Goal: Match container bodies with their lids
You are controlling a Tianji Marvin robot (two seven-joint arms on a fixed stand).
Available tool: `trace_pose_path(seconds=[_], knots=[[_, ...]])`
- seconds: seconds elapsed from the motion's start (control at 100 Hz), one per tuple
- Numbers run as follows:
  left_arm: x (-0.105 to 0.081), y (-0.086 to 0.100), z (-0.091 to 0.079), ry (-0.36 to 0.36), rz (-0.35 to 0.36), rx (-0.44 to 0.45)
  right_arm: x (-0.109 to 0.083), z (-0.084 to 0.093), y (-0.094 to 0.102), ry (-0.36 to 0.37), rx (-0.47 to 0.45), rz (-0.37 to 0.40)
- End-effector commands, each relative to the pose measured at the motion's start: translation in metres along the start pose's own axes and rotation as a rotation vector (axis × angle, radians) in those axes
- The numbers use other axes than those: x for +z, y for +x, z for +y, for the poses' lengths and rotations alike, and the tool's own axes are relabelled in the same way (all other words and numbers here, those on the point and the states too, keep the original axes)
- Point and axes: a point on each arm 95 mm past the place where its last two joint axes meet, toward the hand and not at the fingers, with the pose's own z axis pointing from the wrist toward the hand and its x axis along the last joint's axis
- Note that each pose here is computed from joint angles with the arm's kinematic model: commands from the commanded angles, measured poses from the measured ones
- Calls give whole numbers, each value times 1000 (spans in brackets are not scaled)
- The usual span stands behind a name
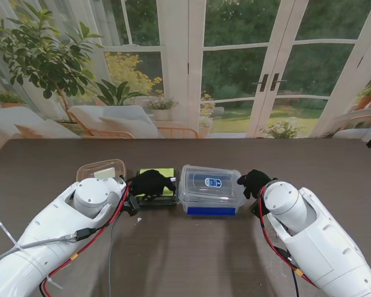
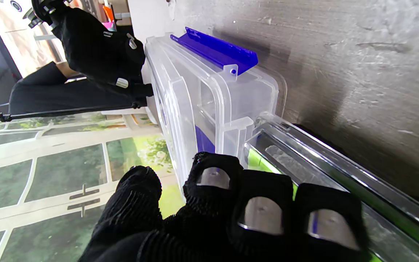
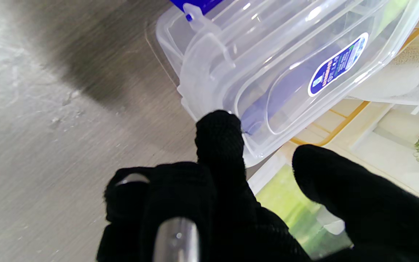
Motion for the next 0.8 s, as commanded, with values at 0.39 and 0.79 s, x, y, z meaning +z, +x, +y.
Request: trace_pose_path(seconds=[0.39, 0.79], knots=[[3, 19, -1, 82, 104, 2, -4, -16, 9, 31, 5, 39], [14, 22, 2, 85, 166, -11, -4, -13, 9, 22, -6, 41]])
